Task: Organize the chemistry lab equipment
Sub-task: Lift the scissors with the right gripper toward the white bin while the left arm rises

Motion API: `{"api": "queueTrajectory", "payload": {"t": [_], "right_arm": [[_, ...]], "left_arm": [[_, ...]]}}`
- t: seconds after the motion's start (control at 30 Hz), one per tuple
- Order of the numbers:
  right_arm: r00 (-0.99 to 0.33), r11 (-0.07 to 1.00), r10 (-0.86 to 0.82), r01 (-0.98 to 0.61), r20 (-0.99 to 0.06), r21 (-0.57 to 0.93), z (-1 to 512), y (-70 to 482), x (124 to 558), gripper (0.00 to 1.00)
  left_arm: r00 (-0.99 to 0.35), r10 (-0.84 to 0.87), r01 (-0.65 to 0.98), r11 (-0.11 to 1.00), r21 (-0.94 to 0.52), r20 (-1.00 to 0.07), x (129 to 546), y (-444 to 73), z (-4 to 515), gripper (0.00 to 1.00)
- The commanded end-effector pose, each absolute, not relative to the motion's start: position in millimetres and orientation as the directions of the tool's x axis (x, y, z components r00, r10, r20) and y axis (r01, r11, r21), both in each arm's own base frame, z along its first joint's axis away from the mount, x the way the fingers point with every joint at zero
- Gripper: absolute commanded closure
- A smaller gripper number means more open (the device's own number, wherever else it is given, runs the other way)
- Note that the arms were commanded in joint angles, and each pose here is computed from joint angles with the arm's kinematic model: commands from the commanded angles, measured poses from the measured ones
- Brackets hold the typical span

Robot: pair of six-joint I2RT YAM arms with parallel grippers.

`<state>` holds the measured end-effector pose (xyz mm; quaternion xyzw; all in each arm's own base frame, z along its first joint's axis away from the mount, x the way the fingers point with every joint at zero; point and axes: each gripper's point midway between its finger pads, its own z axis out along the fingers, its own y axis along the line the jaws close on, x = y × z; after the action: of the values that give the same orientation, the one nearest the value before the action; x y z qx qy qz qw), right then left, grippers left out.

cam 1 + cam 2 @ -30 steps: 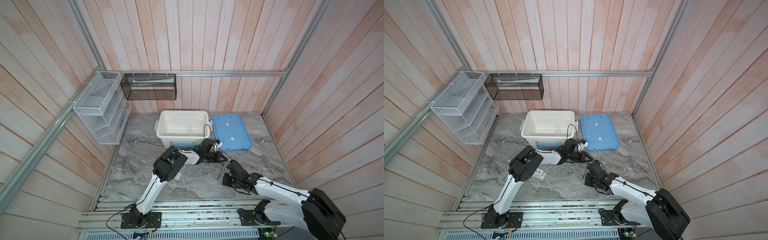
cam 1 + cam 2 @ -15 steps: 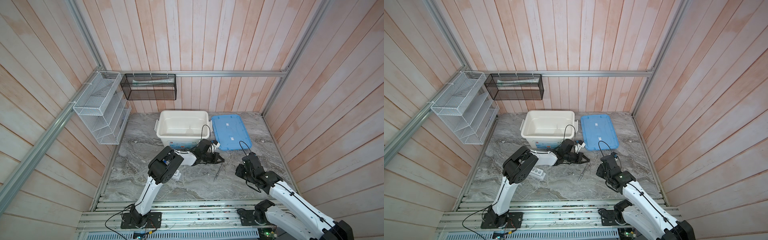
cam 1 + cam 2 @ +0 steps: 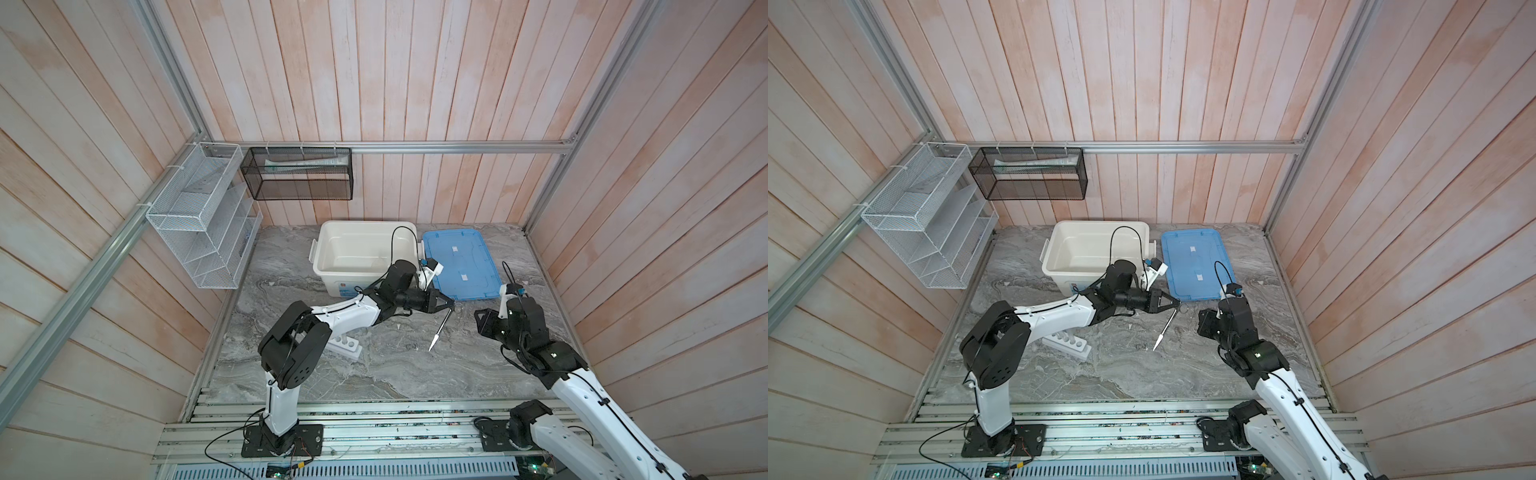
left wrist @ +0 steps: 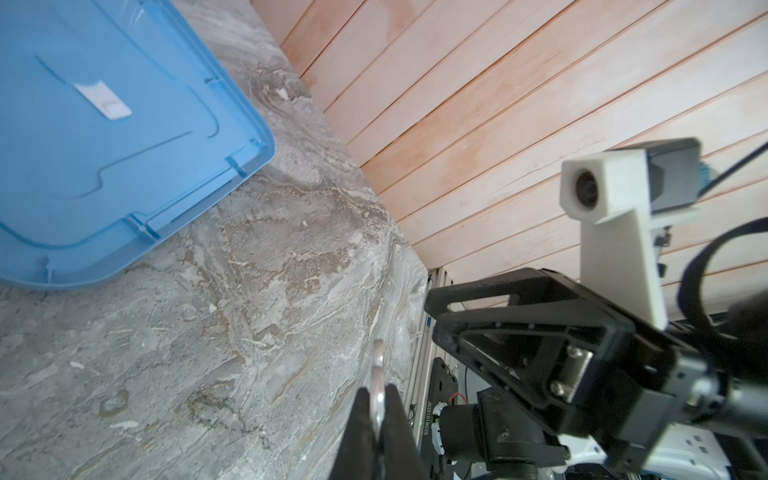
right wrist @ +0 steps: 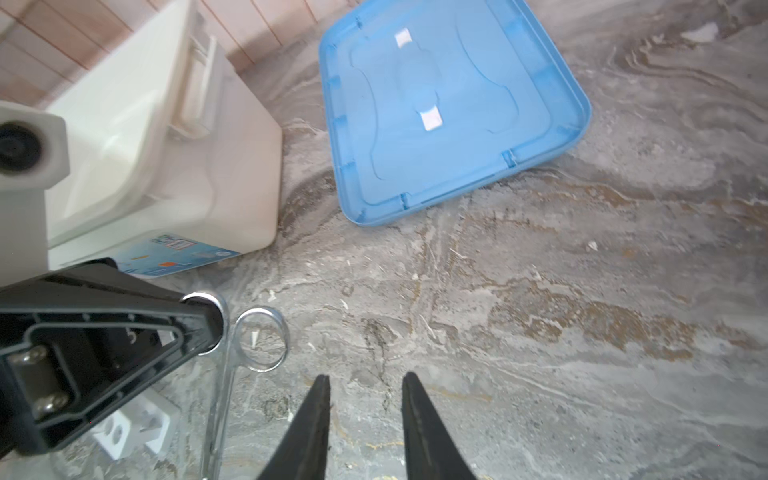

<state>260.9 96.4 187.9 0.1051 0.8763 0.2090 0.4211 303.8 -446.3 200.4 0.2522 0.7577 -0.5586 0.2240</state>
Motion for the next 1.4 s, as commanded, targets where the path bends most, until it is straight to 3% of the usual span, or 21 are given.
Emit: {"api": "queueTrajectory", "payload": {"t": [0.0,0.27,0.37,0.63,1.37], "right_arm": [[-0.563,0.856,0.317,-0.177,-0.763,0.486,221.1,116.4,260.4,0.68],[-0.461,0.723,0.278,-0.477,-0.843,0.500,271.1,152.0,242.5,0.65],[-0.473,0.630,0.255,-0.581,-0.843,0.516,275.5,174.1,238.6,0.63],[-0.397,0.508,0.189,-0.743,-0.898,0.436,304.4,223.9,246.9,0.61],[-0.395,0.414,0.206,-0.794,-0.895,0.445,313.7,265.6,266.2,0.68]], "left_arm": [[-0.720,0.109,0.690,0.217,-0.690,-0.686,311.5,-427.3,237.6,1.00],[-0.663,0.000,0.733,0.206,-0.649,-0.749,351.8,-373.5,300.0,1.00],[-0.649,0.008,0.748,0.188,-0.636,-0.761,352.5,-370.7,311.9,1.00],[-0.610,0.000,0.785,0.135,-0.605,-0.792,344.6,-359.1,347.2,1.00],[-0.625,0.008,0.780,0.040,-0.624,-0.781,319.2,-361.4,354.8,1.00]]}}
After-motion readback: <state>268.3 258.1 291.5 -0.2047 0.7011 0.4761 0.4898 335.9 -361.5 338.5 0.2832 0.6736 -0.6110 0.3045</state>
